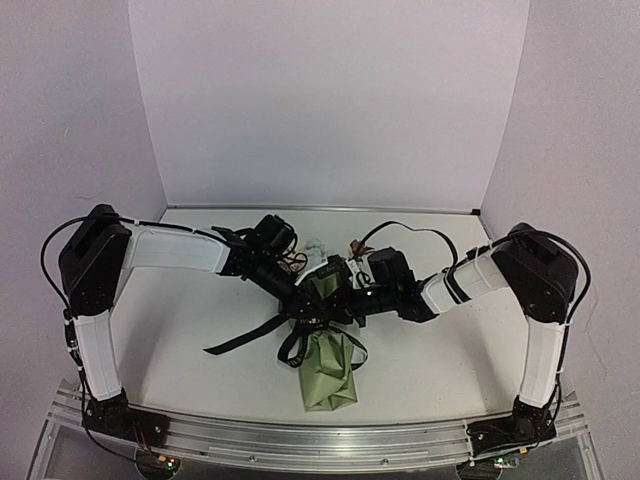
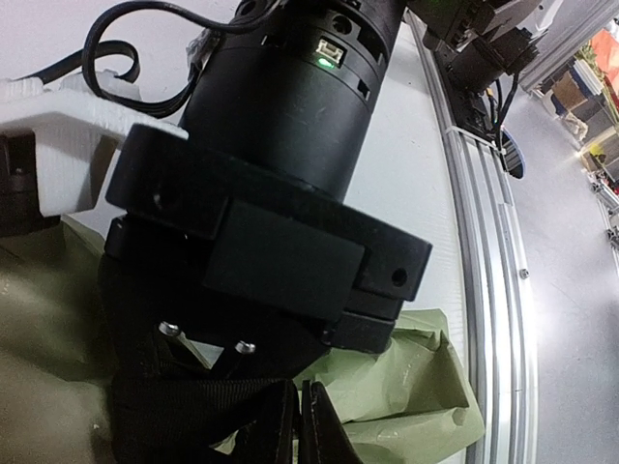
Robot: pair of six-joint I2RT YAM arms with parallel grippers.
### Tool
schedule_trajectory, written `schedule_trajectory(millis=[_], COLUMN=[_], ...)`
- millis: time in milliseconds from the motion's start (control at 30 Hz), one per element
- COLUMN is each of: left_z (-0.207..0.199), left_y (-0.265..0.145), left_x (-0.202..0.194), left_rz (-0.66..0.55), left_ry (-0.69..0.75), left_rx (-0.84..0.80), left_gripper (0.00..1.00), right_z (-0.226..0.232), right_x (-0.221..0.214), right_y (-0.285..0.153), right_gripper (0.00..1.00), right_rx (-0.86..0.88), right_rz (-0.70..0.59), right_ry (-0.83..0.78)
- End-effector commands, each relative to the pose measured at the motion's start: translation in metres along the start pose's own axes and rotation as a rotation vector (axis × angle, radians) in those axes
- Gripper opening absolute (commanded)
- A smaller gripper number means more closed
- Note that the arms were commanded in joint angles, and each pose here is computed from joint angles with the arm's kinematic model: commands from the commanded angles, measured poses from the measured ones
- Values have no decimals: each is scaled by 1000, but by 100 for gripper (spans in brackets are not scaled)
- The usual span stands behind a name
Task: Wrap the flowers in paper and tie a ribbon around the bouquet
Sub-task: Cross the half-tied ribbon over the folded bouquet.
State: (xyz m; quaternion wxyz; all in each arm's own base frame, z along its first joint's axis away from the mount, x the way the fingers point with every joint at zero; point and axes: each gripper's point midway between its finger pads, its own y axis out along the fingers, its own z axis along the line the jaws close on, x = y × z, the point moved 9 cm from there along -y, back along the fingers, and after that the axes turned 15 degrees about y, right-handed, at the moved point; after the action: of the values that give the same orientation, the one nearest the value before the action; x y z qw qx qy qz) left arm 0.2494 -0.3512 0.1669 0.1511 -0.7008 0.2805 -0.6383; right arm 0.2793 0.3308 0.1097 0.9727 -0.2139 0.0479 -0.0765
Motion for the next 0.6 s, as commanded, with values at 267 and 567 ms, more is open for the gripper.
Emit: schedule_trajectory(millis=[267, 567], left_z=[6, 1], left_y=[-13, -32], left_x=[27, 37], left_rz=[-82, -96], left_ry=[2, 4], left_rx=[108, 204], left_gripper=[33, 40], right_z=[14, 14], right_x=[12, 12], right_y=[1, 2], right_gripper=[0, 0], right_rx=[102, 107], right_rz=[-60, -41], right_ry=[-34, -30])
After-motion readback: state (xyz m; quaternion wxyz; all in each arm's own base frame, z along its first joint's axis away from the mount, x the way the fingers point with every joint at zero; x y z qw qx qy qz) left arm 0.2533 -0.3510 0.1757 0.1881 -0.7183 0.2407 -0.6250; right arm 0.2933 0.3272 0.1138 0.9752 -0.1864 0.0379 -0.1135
